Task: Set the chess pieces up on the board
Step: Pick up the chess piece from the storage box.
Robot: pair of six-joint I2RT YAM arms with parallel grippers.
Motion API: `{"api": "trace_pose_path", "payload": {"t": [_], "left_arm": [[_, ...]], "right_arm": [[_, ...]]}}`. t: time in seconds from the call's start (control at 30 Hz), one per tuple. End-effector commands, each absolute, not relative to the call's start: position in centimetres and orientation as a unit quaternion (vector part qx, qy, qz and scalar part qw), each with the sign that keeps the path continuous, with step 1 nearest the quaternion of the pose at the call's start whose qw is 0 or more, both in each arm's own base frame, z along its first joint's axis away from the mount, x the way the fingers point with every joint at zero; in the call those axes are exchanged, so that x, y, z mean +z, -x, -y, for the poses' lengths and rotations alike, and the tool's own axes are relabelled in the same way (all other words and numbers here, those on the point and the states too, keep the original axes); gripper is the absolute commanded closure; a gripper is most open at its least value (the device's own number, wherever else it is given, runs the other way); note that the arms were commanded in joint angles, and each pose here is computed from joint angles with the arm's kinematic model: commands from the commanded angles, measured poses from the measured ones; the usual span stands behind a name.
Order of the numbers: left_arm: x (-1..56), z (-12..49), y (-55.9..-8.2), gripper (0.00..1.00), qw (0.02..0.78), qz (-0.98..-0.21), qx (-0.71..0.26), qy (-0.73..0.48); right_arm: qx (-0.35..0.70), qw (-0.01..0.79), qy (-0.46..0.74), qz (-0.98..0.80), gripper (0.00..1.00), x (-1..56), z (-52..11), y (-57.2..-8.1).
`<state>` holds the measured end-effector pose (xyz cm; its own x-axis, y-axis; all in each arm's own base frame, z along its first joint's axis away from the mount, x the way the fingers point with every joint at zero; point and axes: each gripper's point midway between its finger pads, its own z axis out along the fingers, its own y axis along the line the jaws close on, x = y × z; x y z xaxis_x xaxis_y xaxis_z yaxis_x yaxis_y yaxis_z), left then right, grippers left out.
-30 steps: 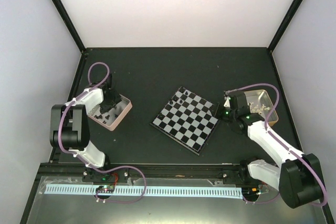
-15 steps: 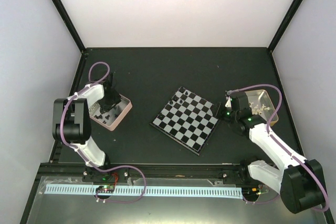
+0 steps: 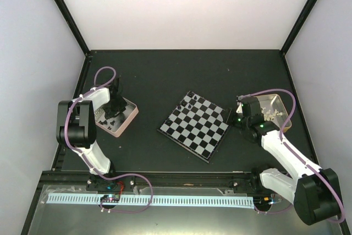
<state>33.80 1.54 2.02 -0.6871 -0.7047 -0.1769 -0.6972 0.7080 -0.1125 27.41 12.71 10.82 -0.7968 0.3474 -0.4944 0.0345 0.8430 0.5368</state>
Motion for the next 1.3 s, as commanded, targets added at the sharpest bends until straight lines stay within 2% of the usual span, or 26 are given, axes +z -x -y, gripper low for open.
{"api": "trace_pose_path", "payload": {"t": [0.0,0.13,0.57,0.9,1.1,1.2,1.27], "left_arm": [[2.6,-1.8,-34.0,0.85,0.109,-0.919,-0.017,0.380],[2.9,-1.8,-34.2,0.89,0.116,-0.919,-0.019,0.375],[6.6,-0.8,-33.8,0.89,0.170,-0.928,-0.037,0.329],[13.3,11.7,-32.5,0.88,0.242,-0.942,-0.202,0.118],[17.6,23.5,-29.3,0.91,0.269,-0.896,-0.337,-0.111],[19.1,27.8,-26.9,0.92,0.273,-0.859,-0.377,-0.213],[20.0,30.0,-25.4,0.92,0.270,-0.831,-0.404,-0.269]], "right_arm": [[0.253,0.310,-0.101,-0.911,0.70,10.9,-12.5,-27.4],[0.253,0.312,-0.100,-0.910,0.70,11.1,-12.5,-27.5],[0.260,0.310,-0.099,-0.909,0.70,11.3,-12.9,-27.8],[0.329,0.289,-0.046,-0.898,0.69,12.6,-15.9,-27.9],[0.442,0.254,0.026,-0.860,0.67,15.6,-20.0,-26.9],[0.498,0.243,0.065,-0.830,0.60,18.1,-21.7,-26.1],[0.524,0.240,0.084,-0.813,0.50,19.7,-22.3,-25.5]]}}
